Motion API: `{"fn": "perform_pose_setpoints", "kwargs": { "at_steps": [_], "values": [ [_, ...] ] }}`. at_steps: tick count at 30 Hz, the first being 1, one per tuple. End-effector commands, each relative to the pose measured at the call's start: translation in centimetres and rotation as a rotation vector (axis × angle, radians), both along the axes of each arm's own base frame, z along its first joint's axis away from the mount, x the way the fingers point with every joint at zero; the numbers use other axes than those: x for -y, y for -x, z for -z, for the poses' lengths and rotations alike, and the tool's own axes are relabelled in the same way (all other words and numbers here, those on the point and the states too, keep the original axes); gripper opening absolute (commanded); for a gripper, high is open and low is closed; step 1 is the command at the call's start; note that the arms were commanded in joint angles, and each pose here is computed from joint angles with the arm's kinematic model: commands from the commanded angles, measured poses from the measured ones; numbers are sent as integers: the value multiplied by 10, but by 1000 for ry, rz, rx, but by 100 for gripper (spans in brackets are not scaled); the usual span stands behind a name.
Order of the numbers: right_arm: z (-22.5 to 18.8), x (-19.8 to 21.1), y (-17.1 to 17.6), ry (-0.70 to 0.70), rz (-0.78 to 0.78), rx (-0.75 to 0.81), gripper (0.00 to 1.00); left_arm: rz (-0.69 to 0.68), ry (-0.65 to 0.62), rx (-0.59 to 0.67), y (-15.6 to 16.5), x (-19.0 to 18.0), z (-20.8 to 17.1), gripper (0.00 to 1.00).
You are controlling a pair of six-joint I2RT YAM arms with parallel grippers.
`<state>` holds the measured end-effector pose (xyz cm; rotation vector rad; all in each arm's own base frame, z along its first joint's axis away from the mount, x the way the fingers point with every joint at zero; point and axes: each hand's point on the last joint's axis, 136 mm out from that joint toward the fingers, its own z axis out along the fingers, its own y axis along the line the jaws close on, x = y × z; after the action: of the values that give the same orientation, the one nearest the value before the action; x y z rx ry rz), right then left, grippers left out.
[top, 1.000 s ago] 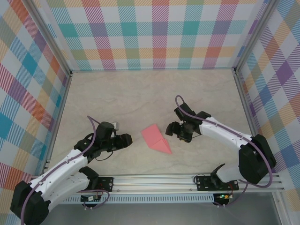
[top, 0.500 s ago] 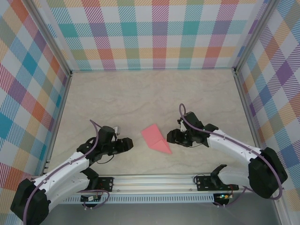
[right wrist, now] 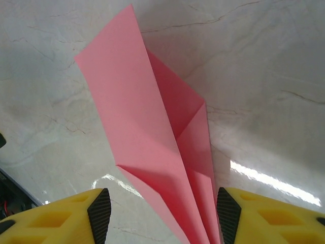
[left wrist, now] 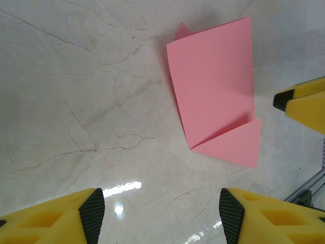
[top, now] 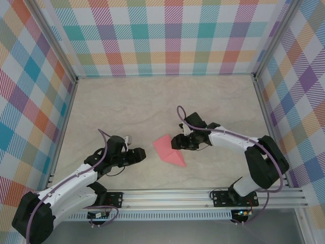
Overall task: Fold a paper plane with a square sheet of paper (pick it up from the middle)
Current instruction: Rotate the paper at the center of the table.
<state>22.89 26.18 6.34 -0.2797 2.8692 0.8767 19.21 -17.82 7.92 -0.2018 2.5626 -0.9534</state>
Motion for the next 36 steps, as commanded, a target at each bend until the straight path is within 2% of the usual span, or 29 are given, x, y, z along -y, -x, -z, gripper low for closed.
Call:
{"fn": "perform_pose_setpoints", "kwargs": {
  "at_steps": [1, 4, 8, 12, 16, 18, 24, 29, 36],
  "values": [
    [8, -12, -2, -19, -62, -17, 60, 3, 24, 1, -1, 2, -2, 64],
    [21, -10, -3, 13, -73, -34, 60, -2, 35, -12, 2, 2, 1, 64],
    [27, -18, -1, -25, -88, -60, 56, -19, 40, -11, 4, -1, 2, 64],
    [29, -24, 0, -63, -78, -80, 39, -20, 45, -4, 4, -2, -1, 64],
    [26, -23, -1, -84, -34, -81, 31, -13, 50, -6, 5, 0, -2, 64],
    [21, -22, -2, -110, 14, -80, 24, -12, 52, -4, 4, 0, -4, 64],
    [7, -26, -4, -221, 124, -112, 12, -4, 49, 1, -3, 5, -7, 64],
    [0, -24, -6, -280, 206, -102, 12, 8, 58, -13, -6, 11, -3, 64],
    [32, -5, -3, -208, 334, -139, 15, 15, 68, -15, -10, 16, -1, 65]
  ]
}}
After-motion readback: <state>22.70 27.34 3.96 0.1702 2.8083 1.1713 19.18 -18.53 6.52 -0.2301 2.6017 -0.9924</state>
